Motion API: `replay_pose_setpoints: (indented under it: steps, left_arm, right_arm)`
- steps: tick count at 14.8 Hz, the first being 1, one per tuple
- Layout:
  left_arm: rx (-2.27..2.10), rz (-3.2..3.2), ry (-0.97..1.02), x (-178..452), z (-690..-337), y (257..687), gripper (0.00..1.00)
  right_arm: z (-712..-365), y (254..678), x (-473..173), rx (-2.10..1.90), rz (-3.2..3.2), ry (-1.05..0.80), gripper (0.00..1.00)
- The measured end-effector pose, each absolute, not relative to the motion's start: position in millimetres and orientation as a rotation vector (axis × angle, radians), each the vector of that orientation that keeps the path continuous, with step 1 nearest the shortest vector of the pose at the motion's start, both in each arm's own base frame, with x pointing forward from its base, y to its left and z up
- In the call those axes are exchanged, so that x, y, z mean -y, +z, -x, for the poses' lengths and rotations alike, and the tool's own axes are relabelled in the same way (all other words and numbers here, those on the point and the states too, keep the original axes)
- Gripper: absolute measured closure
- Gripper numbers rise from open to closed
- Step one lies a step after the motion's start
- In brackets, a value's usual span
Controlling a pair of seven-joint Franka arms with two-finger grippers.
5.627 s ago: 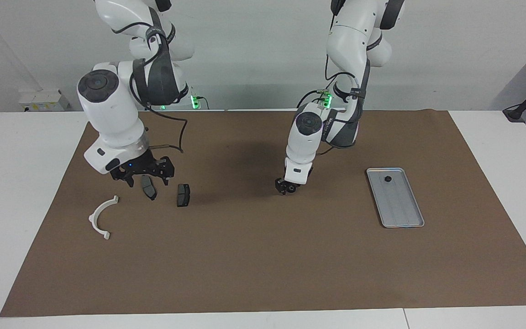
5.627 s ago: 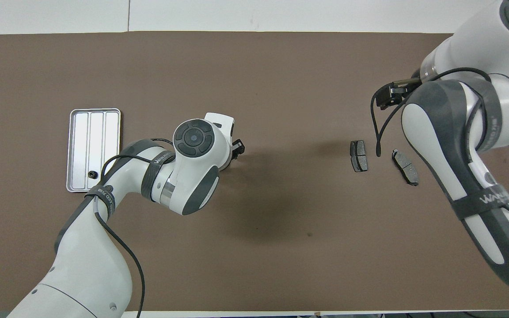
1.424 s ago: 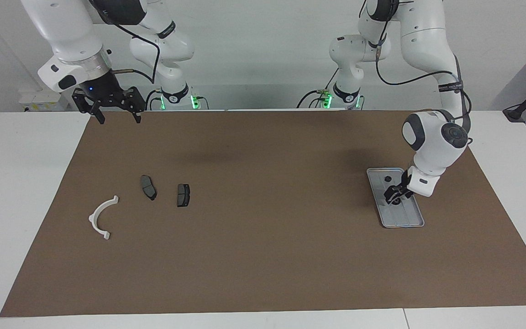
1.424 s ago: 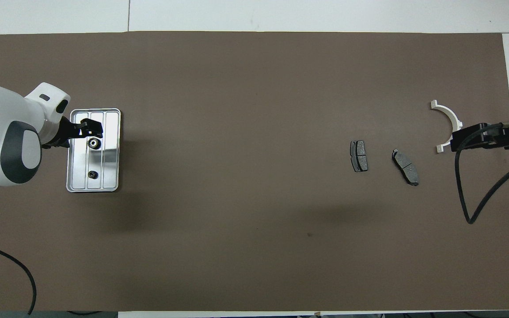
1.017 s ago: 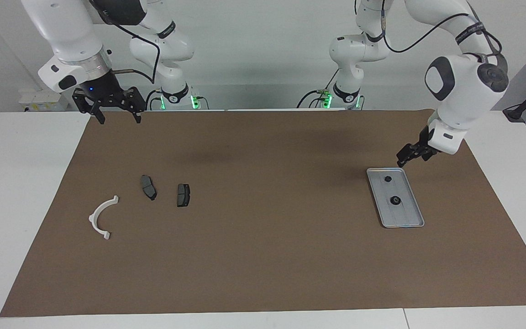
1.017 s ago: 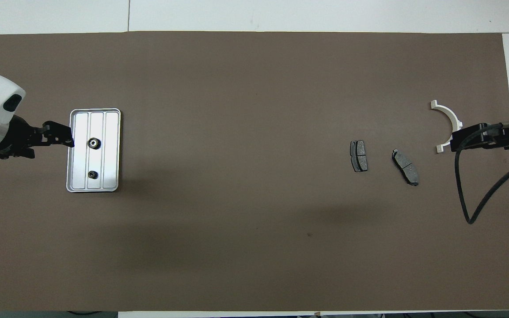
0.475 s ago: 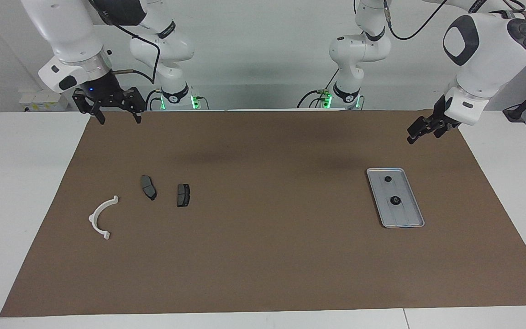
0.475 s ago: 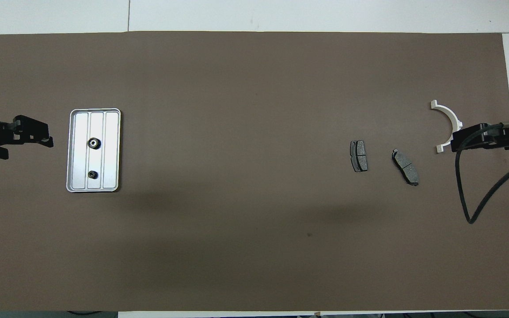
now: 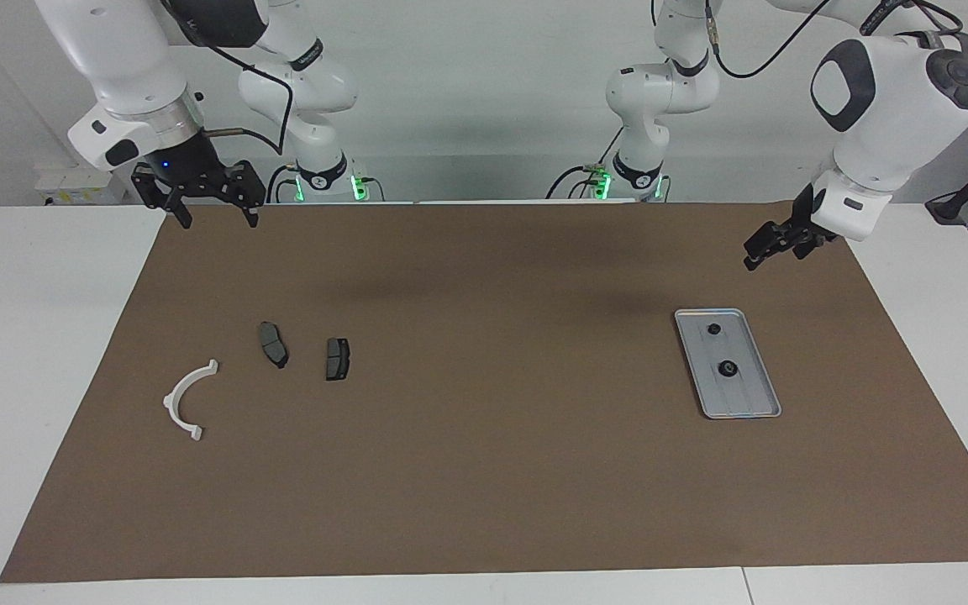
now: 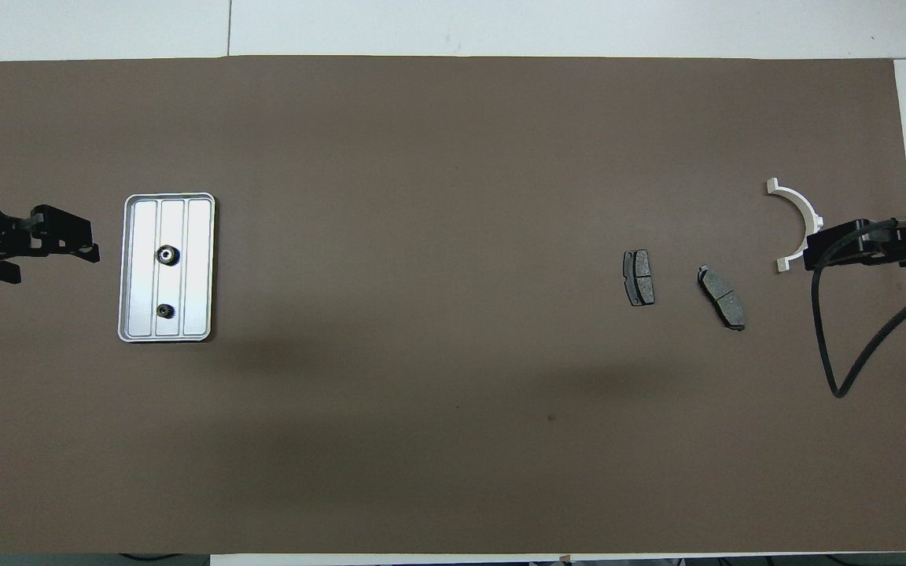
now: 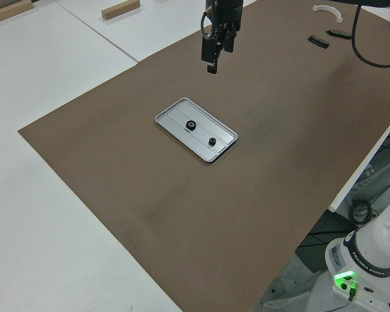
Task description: Pick bearing gear from pile to tray
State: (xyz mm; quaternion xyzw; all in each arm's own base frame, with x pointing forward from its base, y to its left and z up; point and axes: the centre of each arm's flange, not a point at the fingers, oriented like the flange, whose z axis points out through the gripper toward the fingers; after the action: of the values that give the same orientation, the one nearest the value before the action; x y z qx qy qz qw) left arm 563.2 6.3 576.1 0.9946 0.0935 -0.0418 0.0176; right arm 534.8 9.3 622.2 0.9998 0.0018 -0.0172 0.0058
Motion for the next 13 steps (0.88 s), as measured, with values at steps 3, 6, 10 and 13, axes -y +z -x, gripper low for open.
replay_pose_setpoints:
  steps: [3,6,10,13]
  left_arm:
    - [-0.280,-3.091,-0.102,-3.2,-563.2,592.9,0.00]
    - [-0.275,-3.091,-0.105,-1.8,-563.0,593.0,0.00]
    - [-0.264,-3.092,-0.104,1.6,-563.1,593.3,0.00]
    - [-0.255,-3.093,-0.103,1.9,-563.1,593.4,0.00]
  right_arm:
    - [-534.8,622.1,-9.3,-0.005,-3.130,-0.054,0.00]
    - [-534.8,622.0,-9.2,-0.005,-3.130,-0.055,0.00]
    - [-534.8,621.5,-9.1,-0.005,-3.130,-0.056,0.00]
    - [-534.7,621.4,-9.1,-0.005,-3.130,-0.057,0.00]
